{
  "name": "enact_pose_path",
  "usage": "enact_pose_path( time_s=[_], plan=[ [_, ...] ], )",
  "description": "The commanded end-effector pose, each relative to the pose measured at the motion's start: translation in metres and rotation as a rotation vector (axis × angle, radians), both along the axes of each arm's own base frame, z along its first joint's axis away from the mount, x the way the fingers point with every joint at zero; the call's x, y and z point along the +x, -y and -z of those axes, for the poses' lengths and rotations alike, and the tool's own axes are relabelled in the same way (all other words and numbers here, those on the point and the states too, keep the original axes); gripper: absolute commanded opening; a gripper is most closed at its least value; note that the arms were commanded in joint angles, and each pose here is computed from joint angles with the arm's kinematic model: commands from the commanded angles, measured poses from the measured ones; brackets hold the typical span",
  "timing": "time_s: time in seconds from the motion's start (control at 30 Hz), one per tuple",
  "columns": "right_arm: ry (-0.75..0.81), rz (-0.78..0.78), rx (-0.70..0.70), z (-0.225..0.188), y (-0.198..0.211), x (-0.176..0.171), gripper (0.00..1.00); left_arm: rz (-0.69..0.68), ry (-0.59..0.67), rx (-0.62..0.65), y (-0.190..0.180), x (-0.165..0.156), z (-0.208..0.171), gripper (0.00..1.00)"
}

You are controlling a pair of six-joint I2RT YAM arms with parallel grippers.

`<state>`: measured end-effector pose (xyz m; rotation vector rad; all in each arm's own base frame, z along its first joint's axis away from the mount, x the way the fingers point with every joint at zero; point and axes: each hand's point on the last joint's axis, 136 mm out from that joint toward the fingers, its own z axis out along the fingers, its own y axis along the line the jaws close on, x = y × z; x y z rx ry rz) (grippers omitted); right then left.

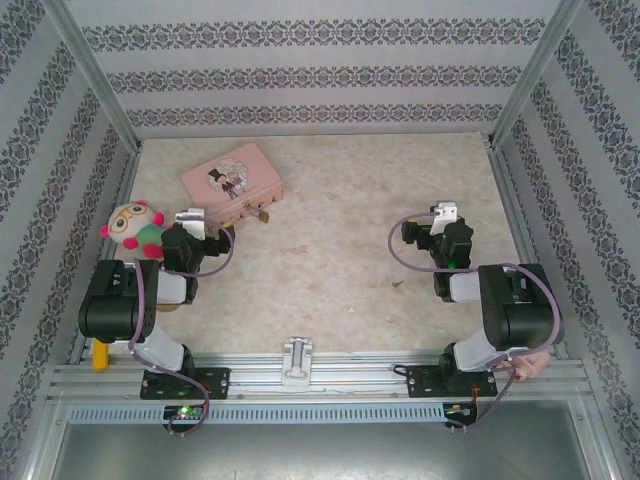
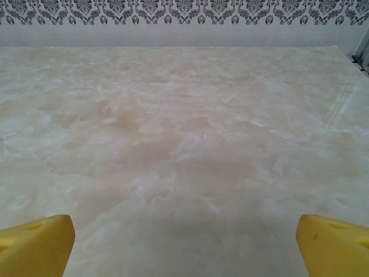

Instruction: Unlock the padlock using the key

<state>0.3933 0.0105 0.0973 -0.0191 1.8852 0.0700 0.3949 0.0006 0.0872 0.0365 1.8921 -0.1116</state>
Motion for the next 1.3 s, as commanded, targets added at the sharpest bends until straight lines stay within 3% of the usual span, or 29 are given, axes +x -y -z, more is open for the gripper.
enact_pose_path(
  time_s=[0.0,0.4,0.5,0.83,1.0,1.27],
  plan=[
    [0.028,0.016,0.007,-0.01,0.003,0.005,0.98,0.02,0.009,-0.005,0.003,0.002,-0.004,0.99],
    [0.031,0.015,0.007,-0.011,0.003,0.005,0.98,0.019,0.011,-0.005,0.003,0.002,-0.004,0.99],
    [0.035,0.028,0.004,-0.012,0.005,0.005,0.98,-0.041,0.022,-0.01,-0.006,0.0,-0.007,0.99],
    [0.069,0.083,0.004,-0.034,0.014,-0.005,0.98,-0.11,-0.005,-0.016,-0.017,0.0,-0.048,0.99],
    [0.051,0.18,0.015,-0.05,0.03,-0.013,0.98,-0.251,0.036,-0.132,-0.035,0.006,-0.093,0.99],
    [-0.047,0.24,0.06,-0.084,0.035,-0.021,0.98,-0.366,-0.095,-0.329,-0.043,0.048,-0.12,0.99]
  ],
)
